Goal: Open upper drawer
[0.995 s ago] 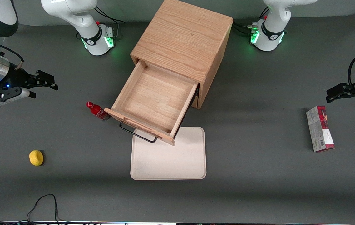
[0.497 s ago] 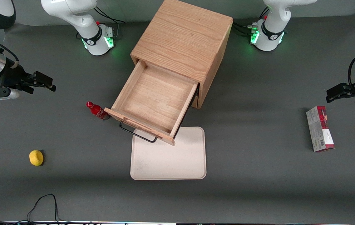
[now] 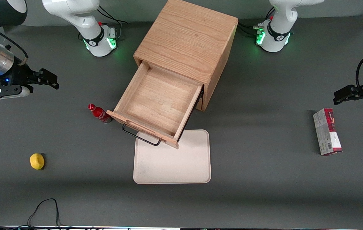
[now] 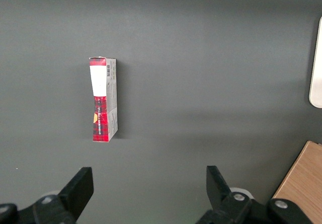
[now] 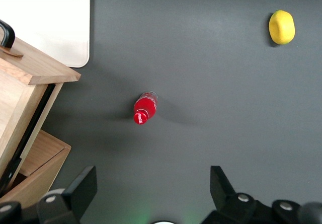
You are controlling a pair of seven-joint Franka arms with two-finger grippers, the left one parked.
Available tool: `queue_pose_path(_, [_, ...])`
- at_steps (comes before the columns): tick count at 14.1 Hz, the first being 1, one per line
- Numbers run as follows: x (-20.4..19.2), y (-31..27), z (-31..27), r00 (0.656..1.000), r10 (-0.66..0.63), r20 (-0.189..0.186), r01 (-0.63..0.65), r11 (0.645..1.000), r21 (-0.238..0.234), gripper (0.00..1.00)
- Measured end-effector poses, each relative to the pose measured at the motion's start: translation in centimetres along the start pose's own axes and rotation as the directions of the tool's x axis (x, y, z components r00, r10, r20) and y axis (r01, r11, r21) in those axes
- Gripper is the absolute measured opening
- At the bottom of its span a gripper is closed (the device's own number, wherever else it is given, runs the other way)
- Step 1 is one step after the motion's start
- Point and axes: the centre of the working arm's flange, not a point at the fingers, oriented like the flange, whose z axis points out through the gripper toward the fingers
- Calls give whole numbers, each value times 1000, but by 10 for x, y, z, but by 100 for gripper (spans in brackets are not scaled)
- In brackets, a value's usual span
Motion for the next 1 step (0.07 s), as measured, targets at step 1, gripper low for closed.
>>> queue_pose_path(1, [0, 4, -3, 1000, -2, -5, 2, 1000, 2, 100])
